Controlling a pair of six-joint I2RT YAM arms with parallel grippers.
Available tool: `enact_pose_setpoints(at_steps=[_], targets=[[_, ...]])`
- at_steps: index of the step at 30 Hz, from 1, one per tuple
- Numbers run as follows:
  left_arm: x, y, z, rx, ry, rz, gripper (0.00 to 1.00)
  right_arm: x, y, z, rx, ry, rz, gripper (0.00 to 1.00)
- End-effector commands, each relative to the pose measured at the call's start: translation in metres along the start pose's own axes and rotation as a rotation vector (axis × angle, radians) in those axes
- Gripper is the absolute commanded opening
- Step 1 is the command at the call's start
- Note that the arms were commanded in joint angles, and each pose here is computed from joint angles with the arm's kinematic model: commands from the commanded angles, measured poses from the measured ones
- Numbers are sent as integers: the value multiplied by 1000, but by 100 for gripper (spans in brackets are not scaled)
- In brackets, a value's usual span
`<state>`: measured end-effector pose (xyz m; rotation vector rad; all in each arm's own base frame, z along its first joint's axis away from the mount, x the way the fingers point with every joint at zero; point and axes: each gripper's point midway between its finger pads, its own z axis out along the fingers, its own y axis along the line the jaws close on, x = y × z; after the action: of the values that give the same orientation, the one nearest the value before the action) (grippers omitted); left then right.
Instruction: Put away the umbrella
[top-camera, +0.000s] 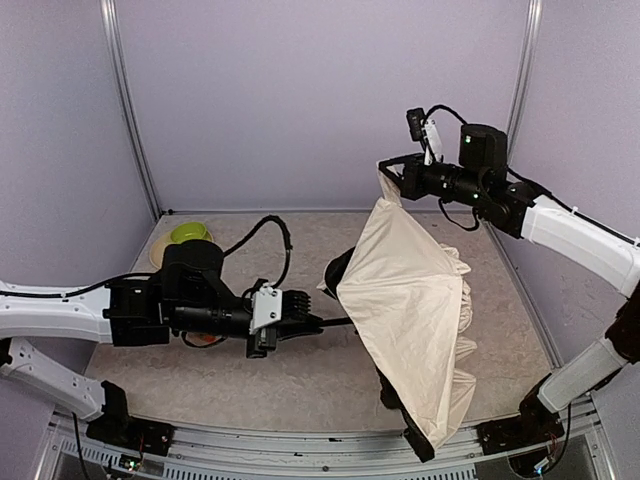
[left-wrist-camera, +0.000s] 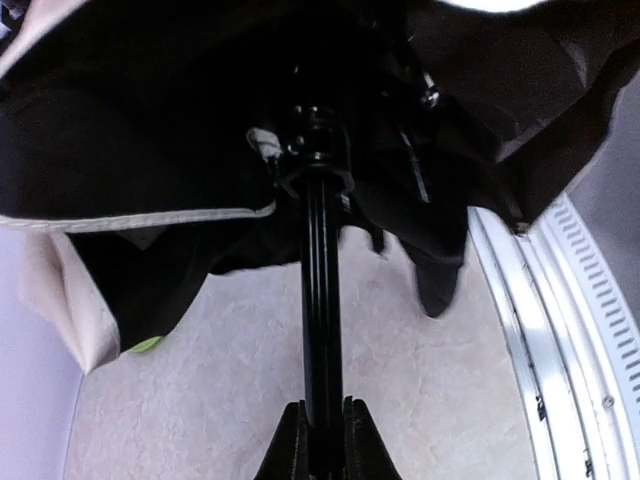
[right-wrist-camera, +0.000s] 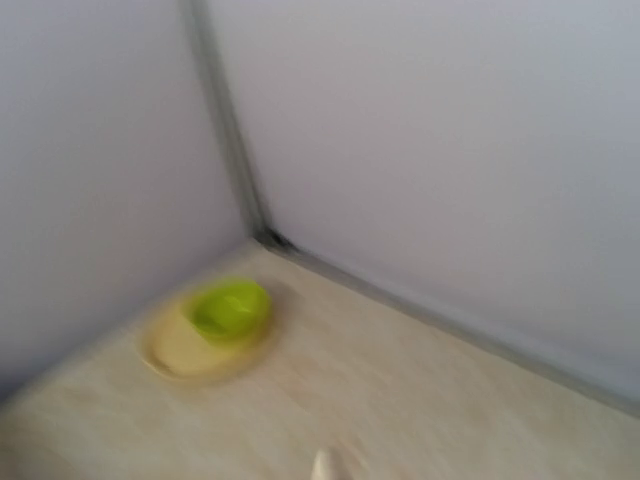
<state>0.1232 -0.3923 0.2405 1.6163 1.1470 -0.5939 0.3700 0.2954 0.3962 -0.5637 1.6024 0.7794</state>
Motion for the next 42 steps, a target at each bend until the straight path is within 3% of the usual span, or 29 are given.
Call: enact_pose_setpoints(at_steps=[1,9,14,18,25,30,32,35,42], targets=[[-83,29,-62,-61,-401,3,0,68,-42,7,112,170,-9,0],[-64,146,-135,-585,-486,-245,0,157,-5,-6,-147,349,51,0],[-37,176,-132,-719,-424,-334,0,185,19,-11,-298,393,151,0],[-4,207,-155,-927,-394,-442,0,208,45,-25,-432,441,193,0],[62,222,-139,-1015,-153,-469,0,197,106,-52,-617,420,96,0],[90,217,-126,-986,-46,-487,0,167,96,-59,-494,364,16,0],[80,212,-124,-925,-105,-503,0,160,79,-57,-376,362,-25,0],[45,203,-141,-834,-310,-501,0,158,48,-57,-229,388,-40,0],[-11,164,-175,-659,-603,-352,0,132,16,-69,-73,321,-88,0]])
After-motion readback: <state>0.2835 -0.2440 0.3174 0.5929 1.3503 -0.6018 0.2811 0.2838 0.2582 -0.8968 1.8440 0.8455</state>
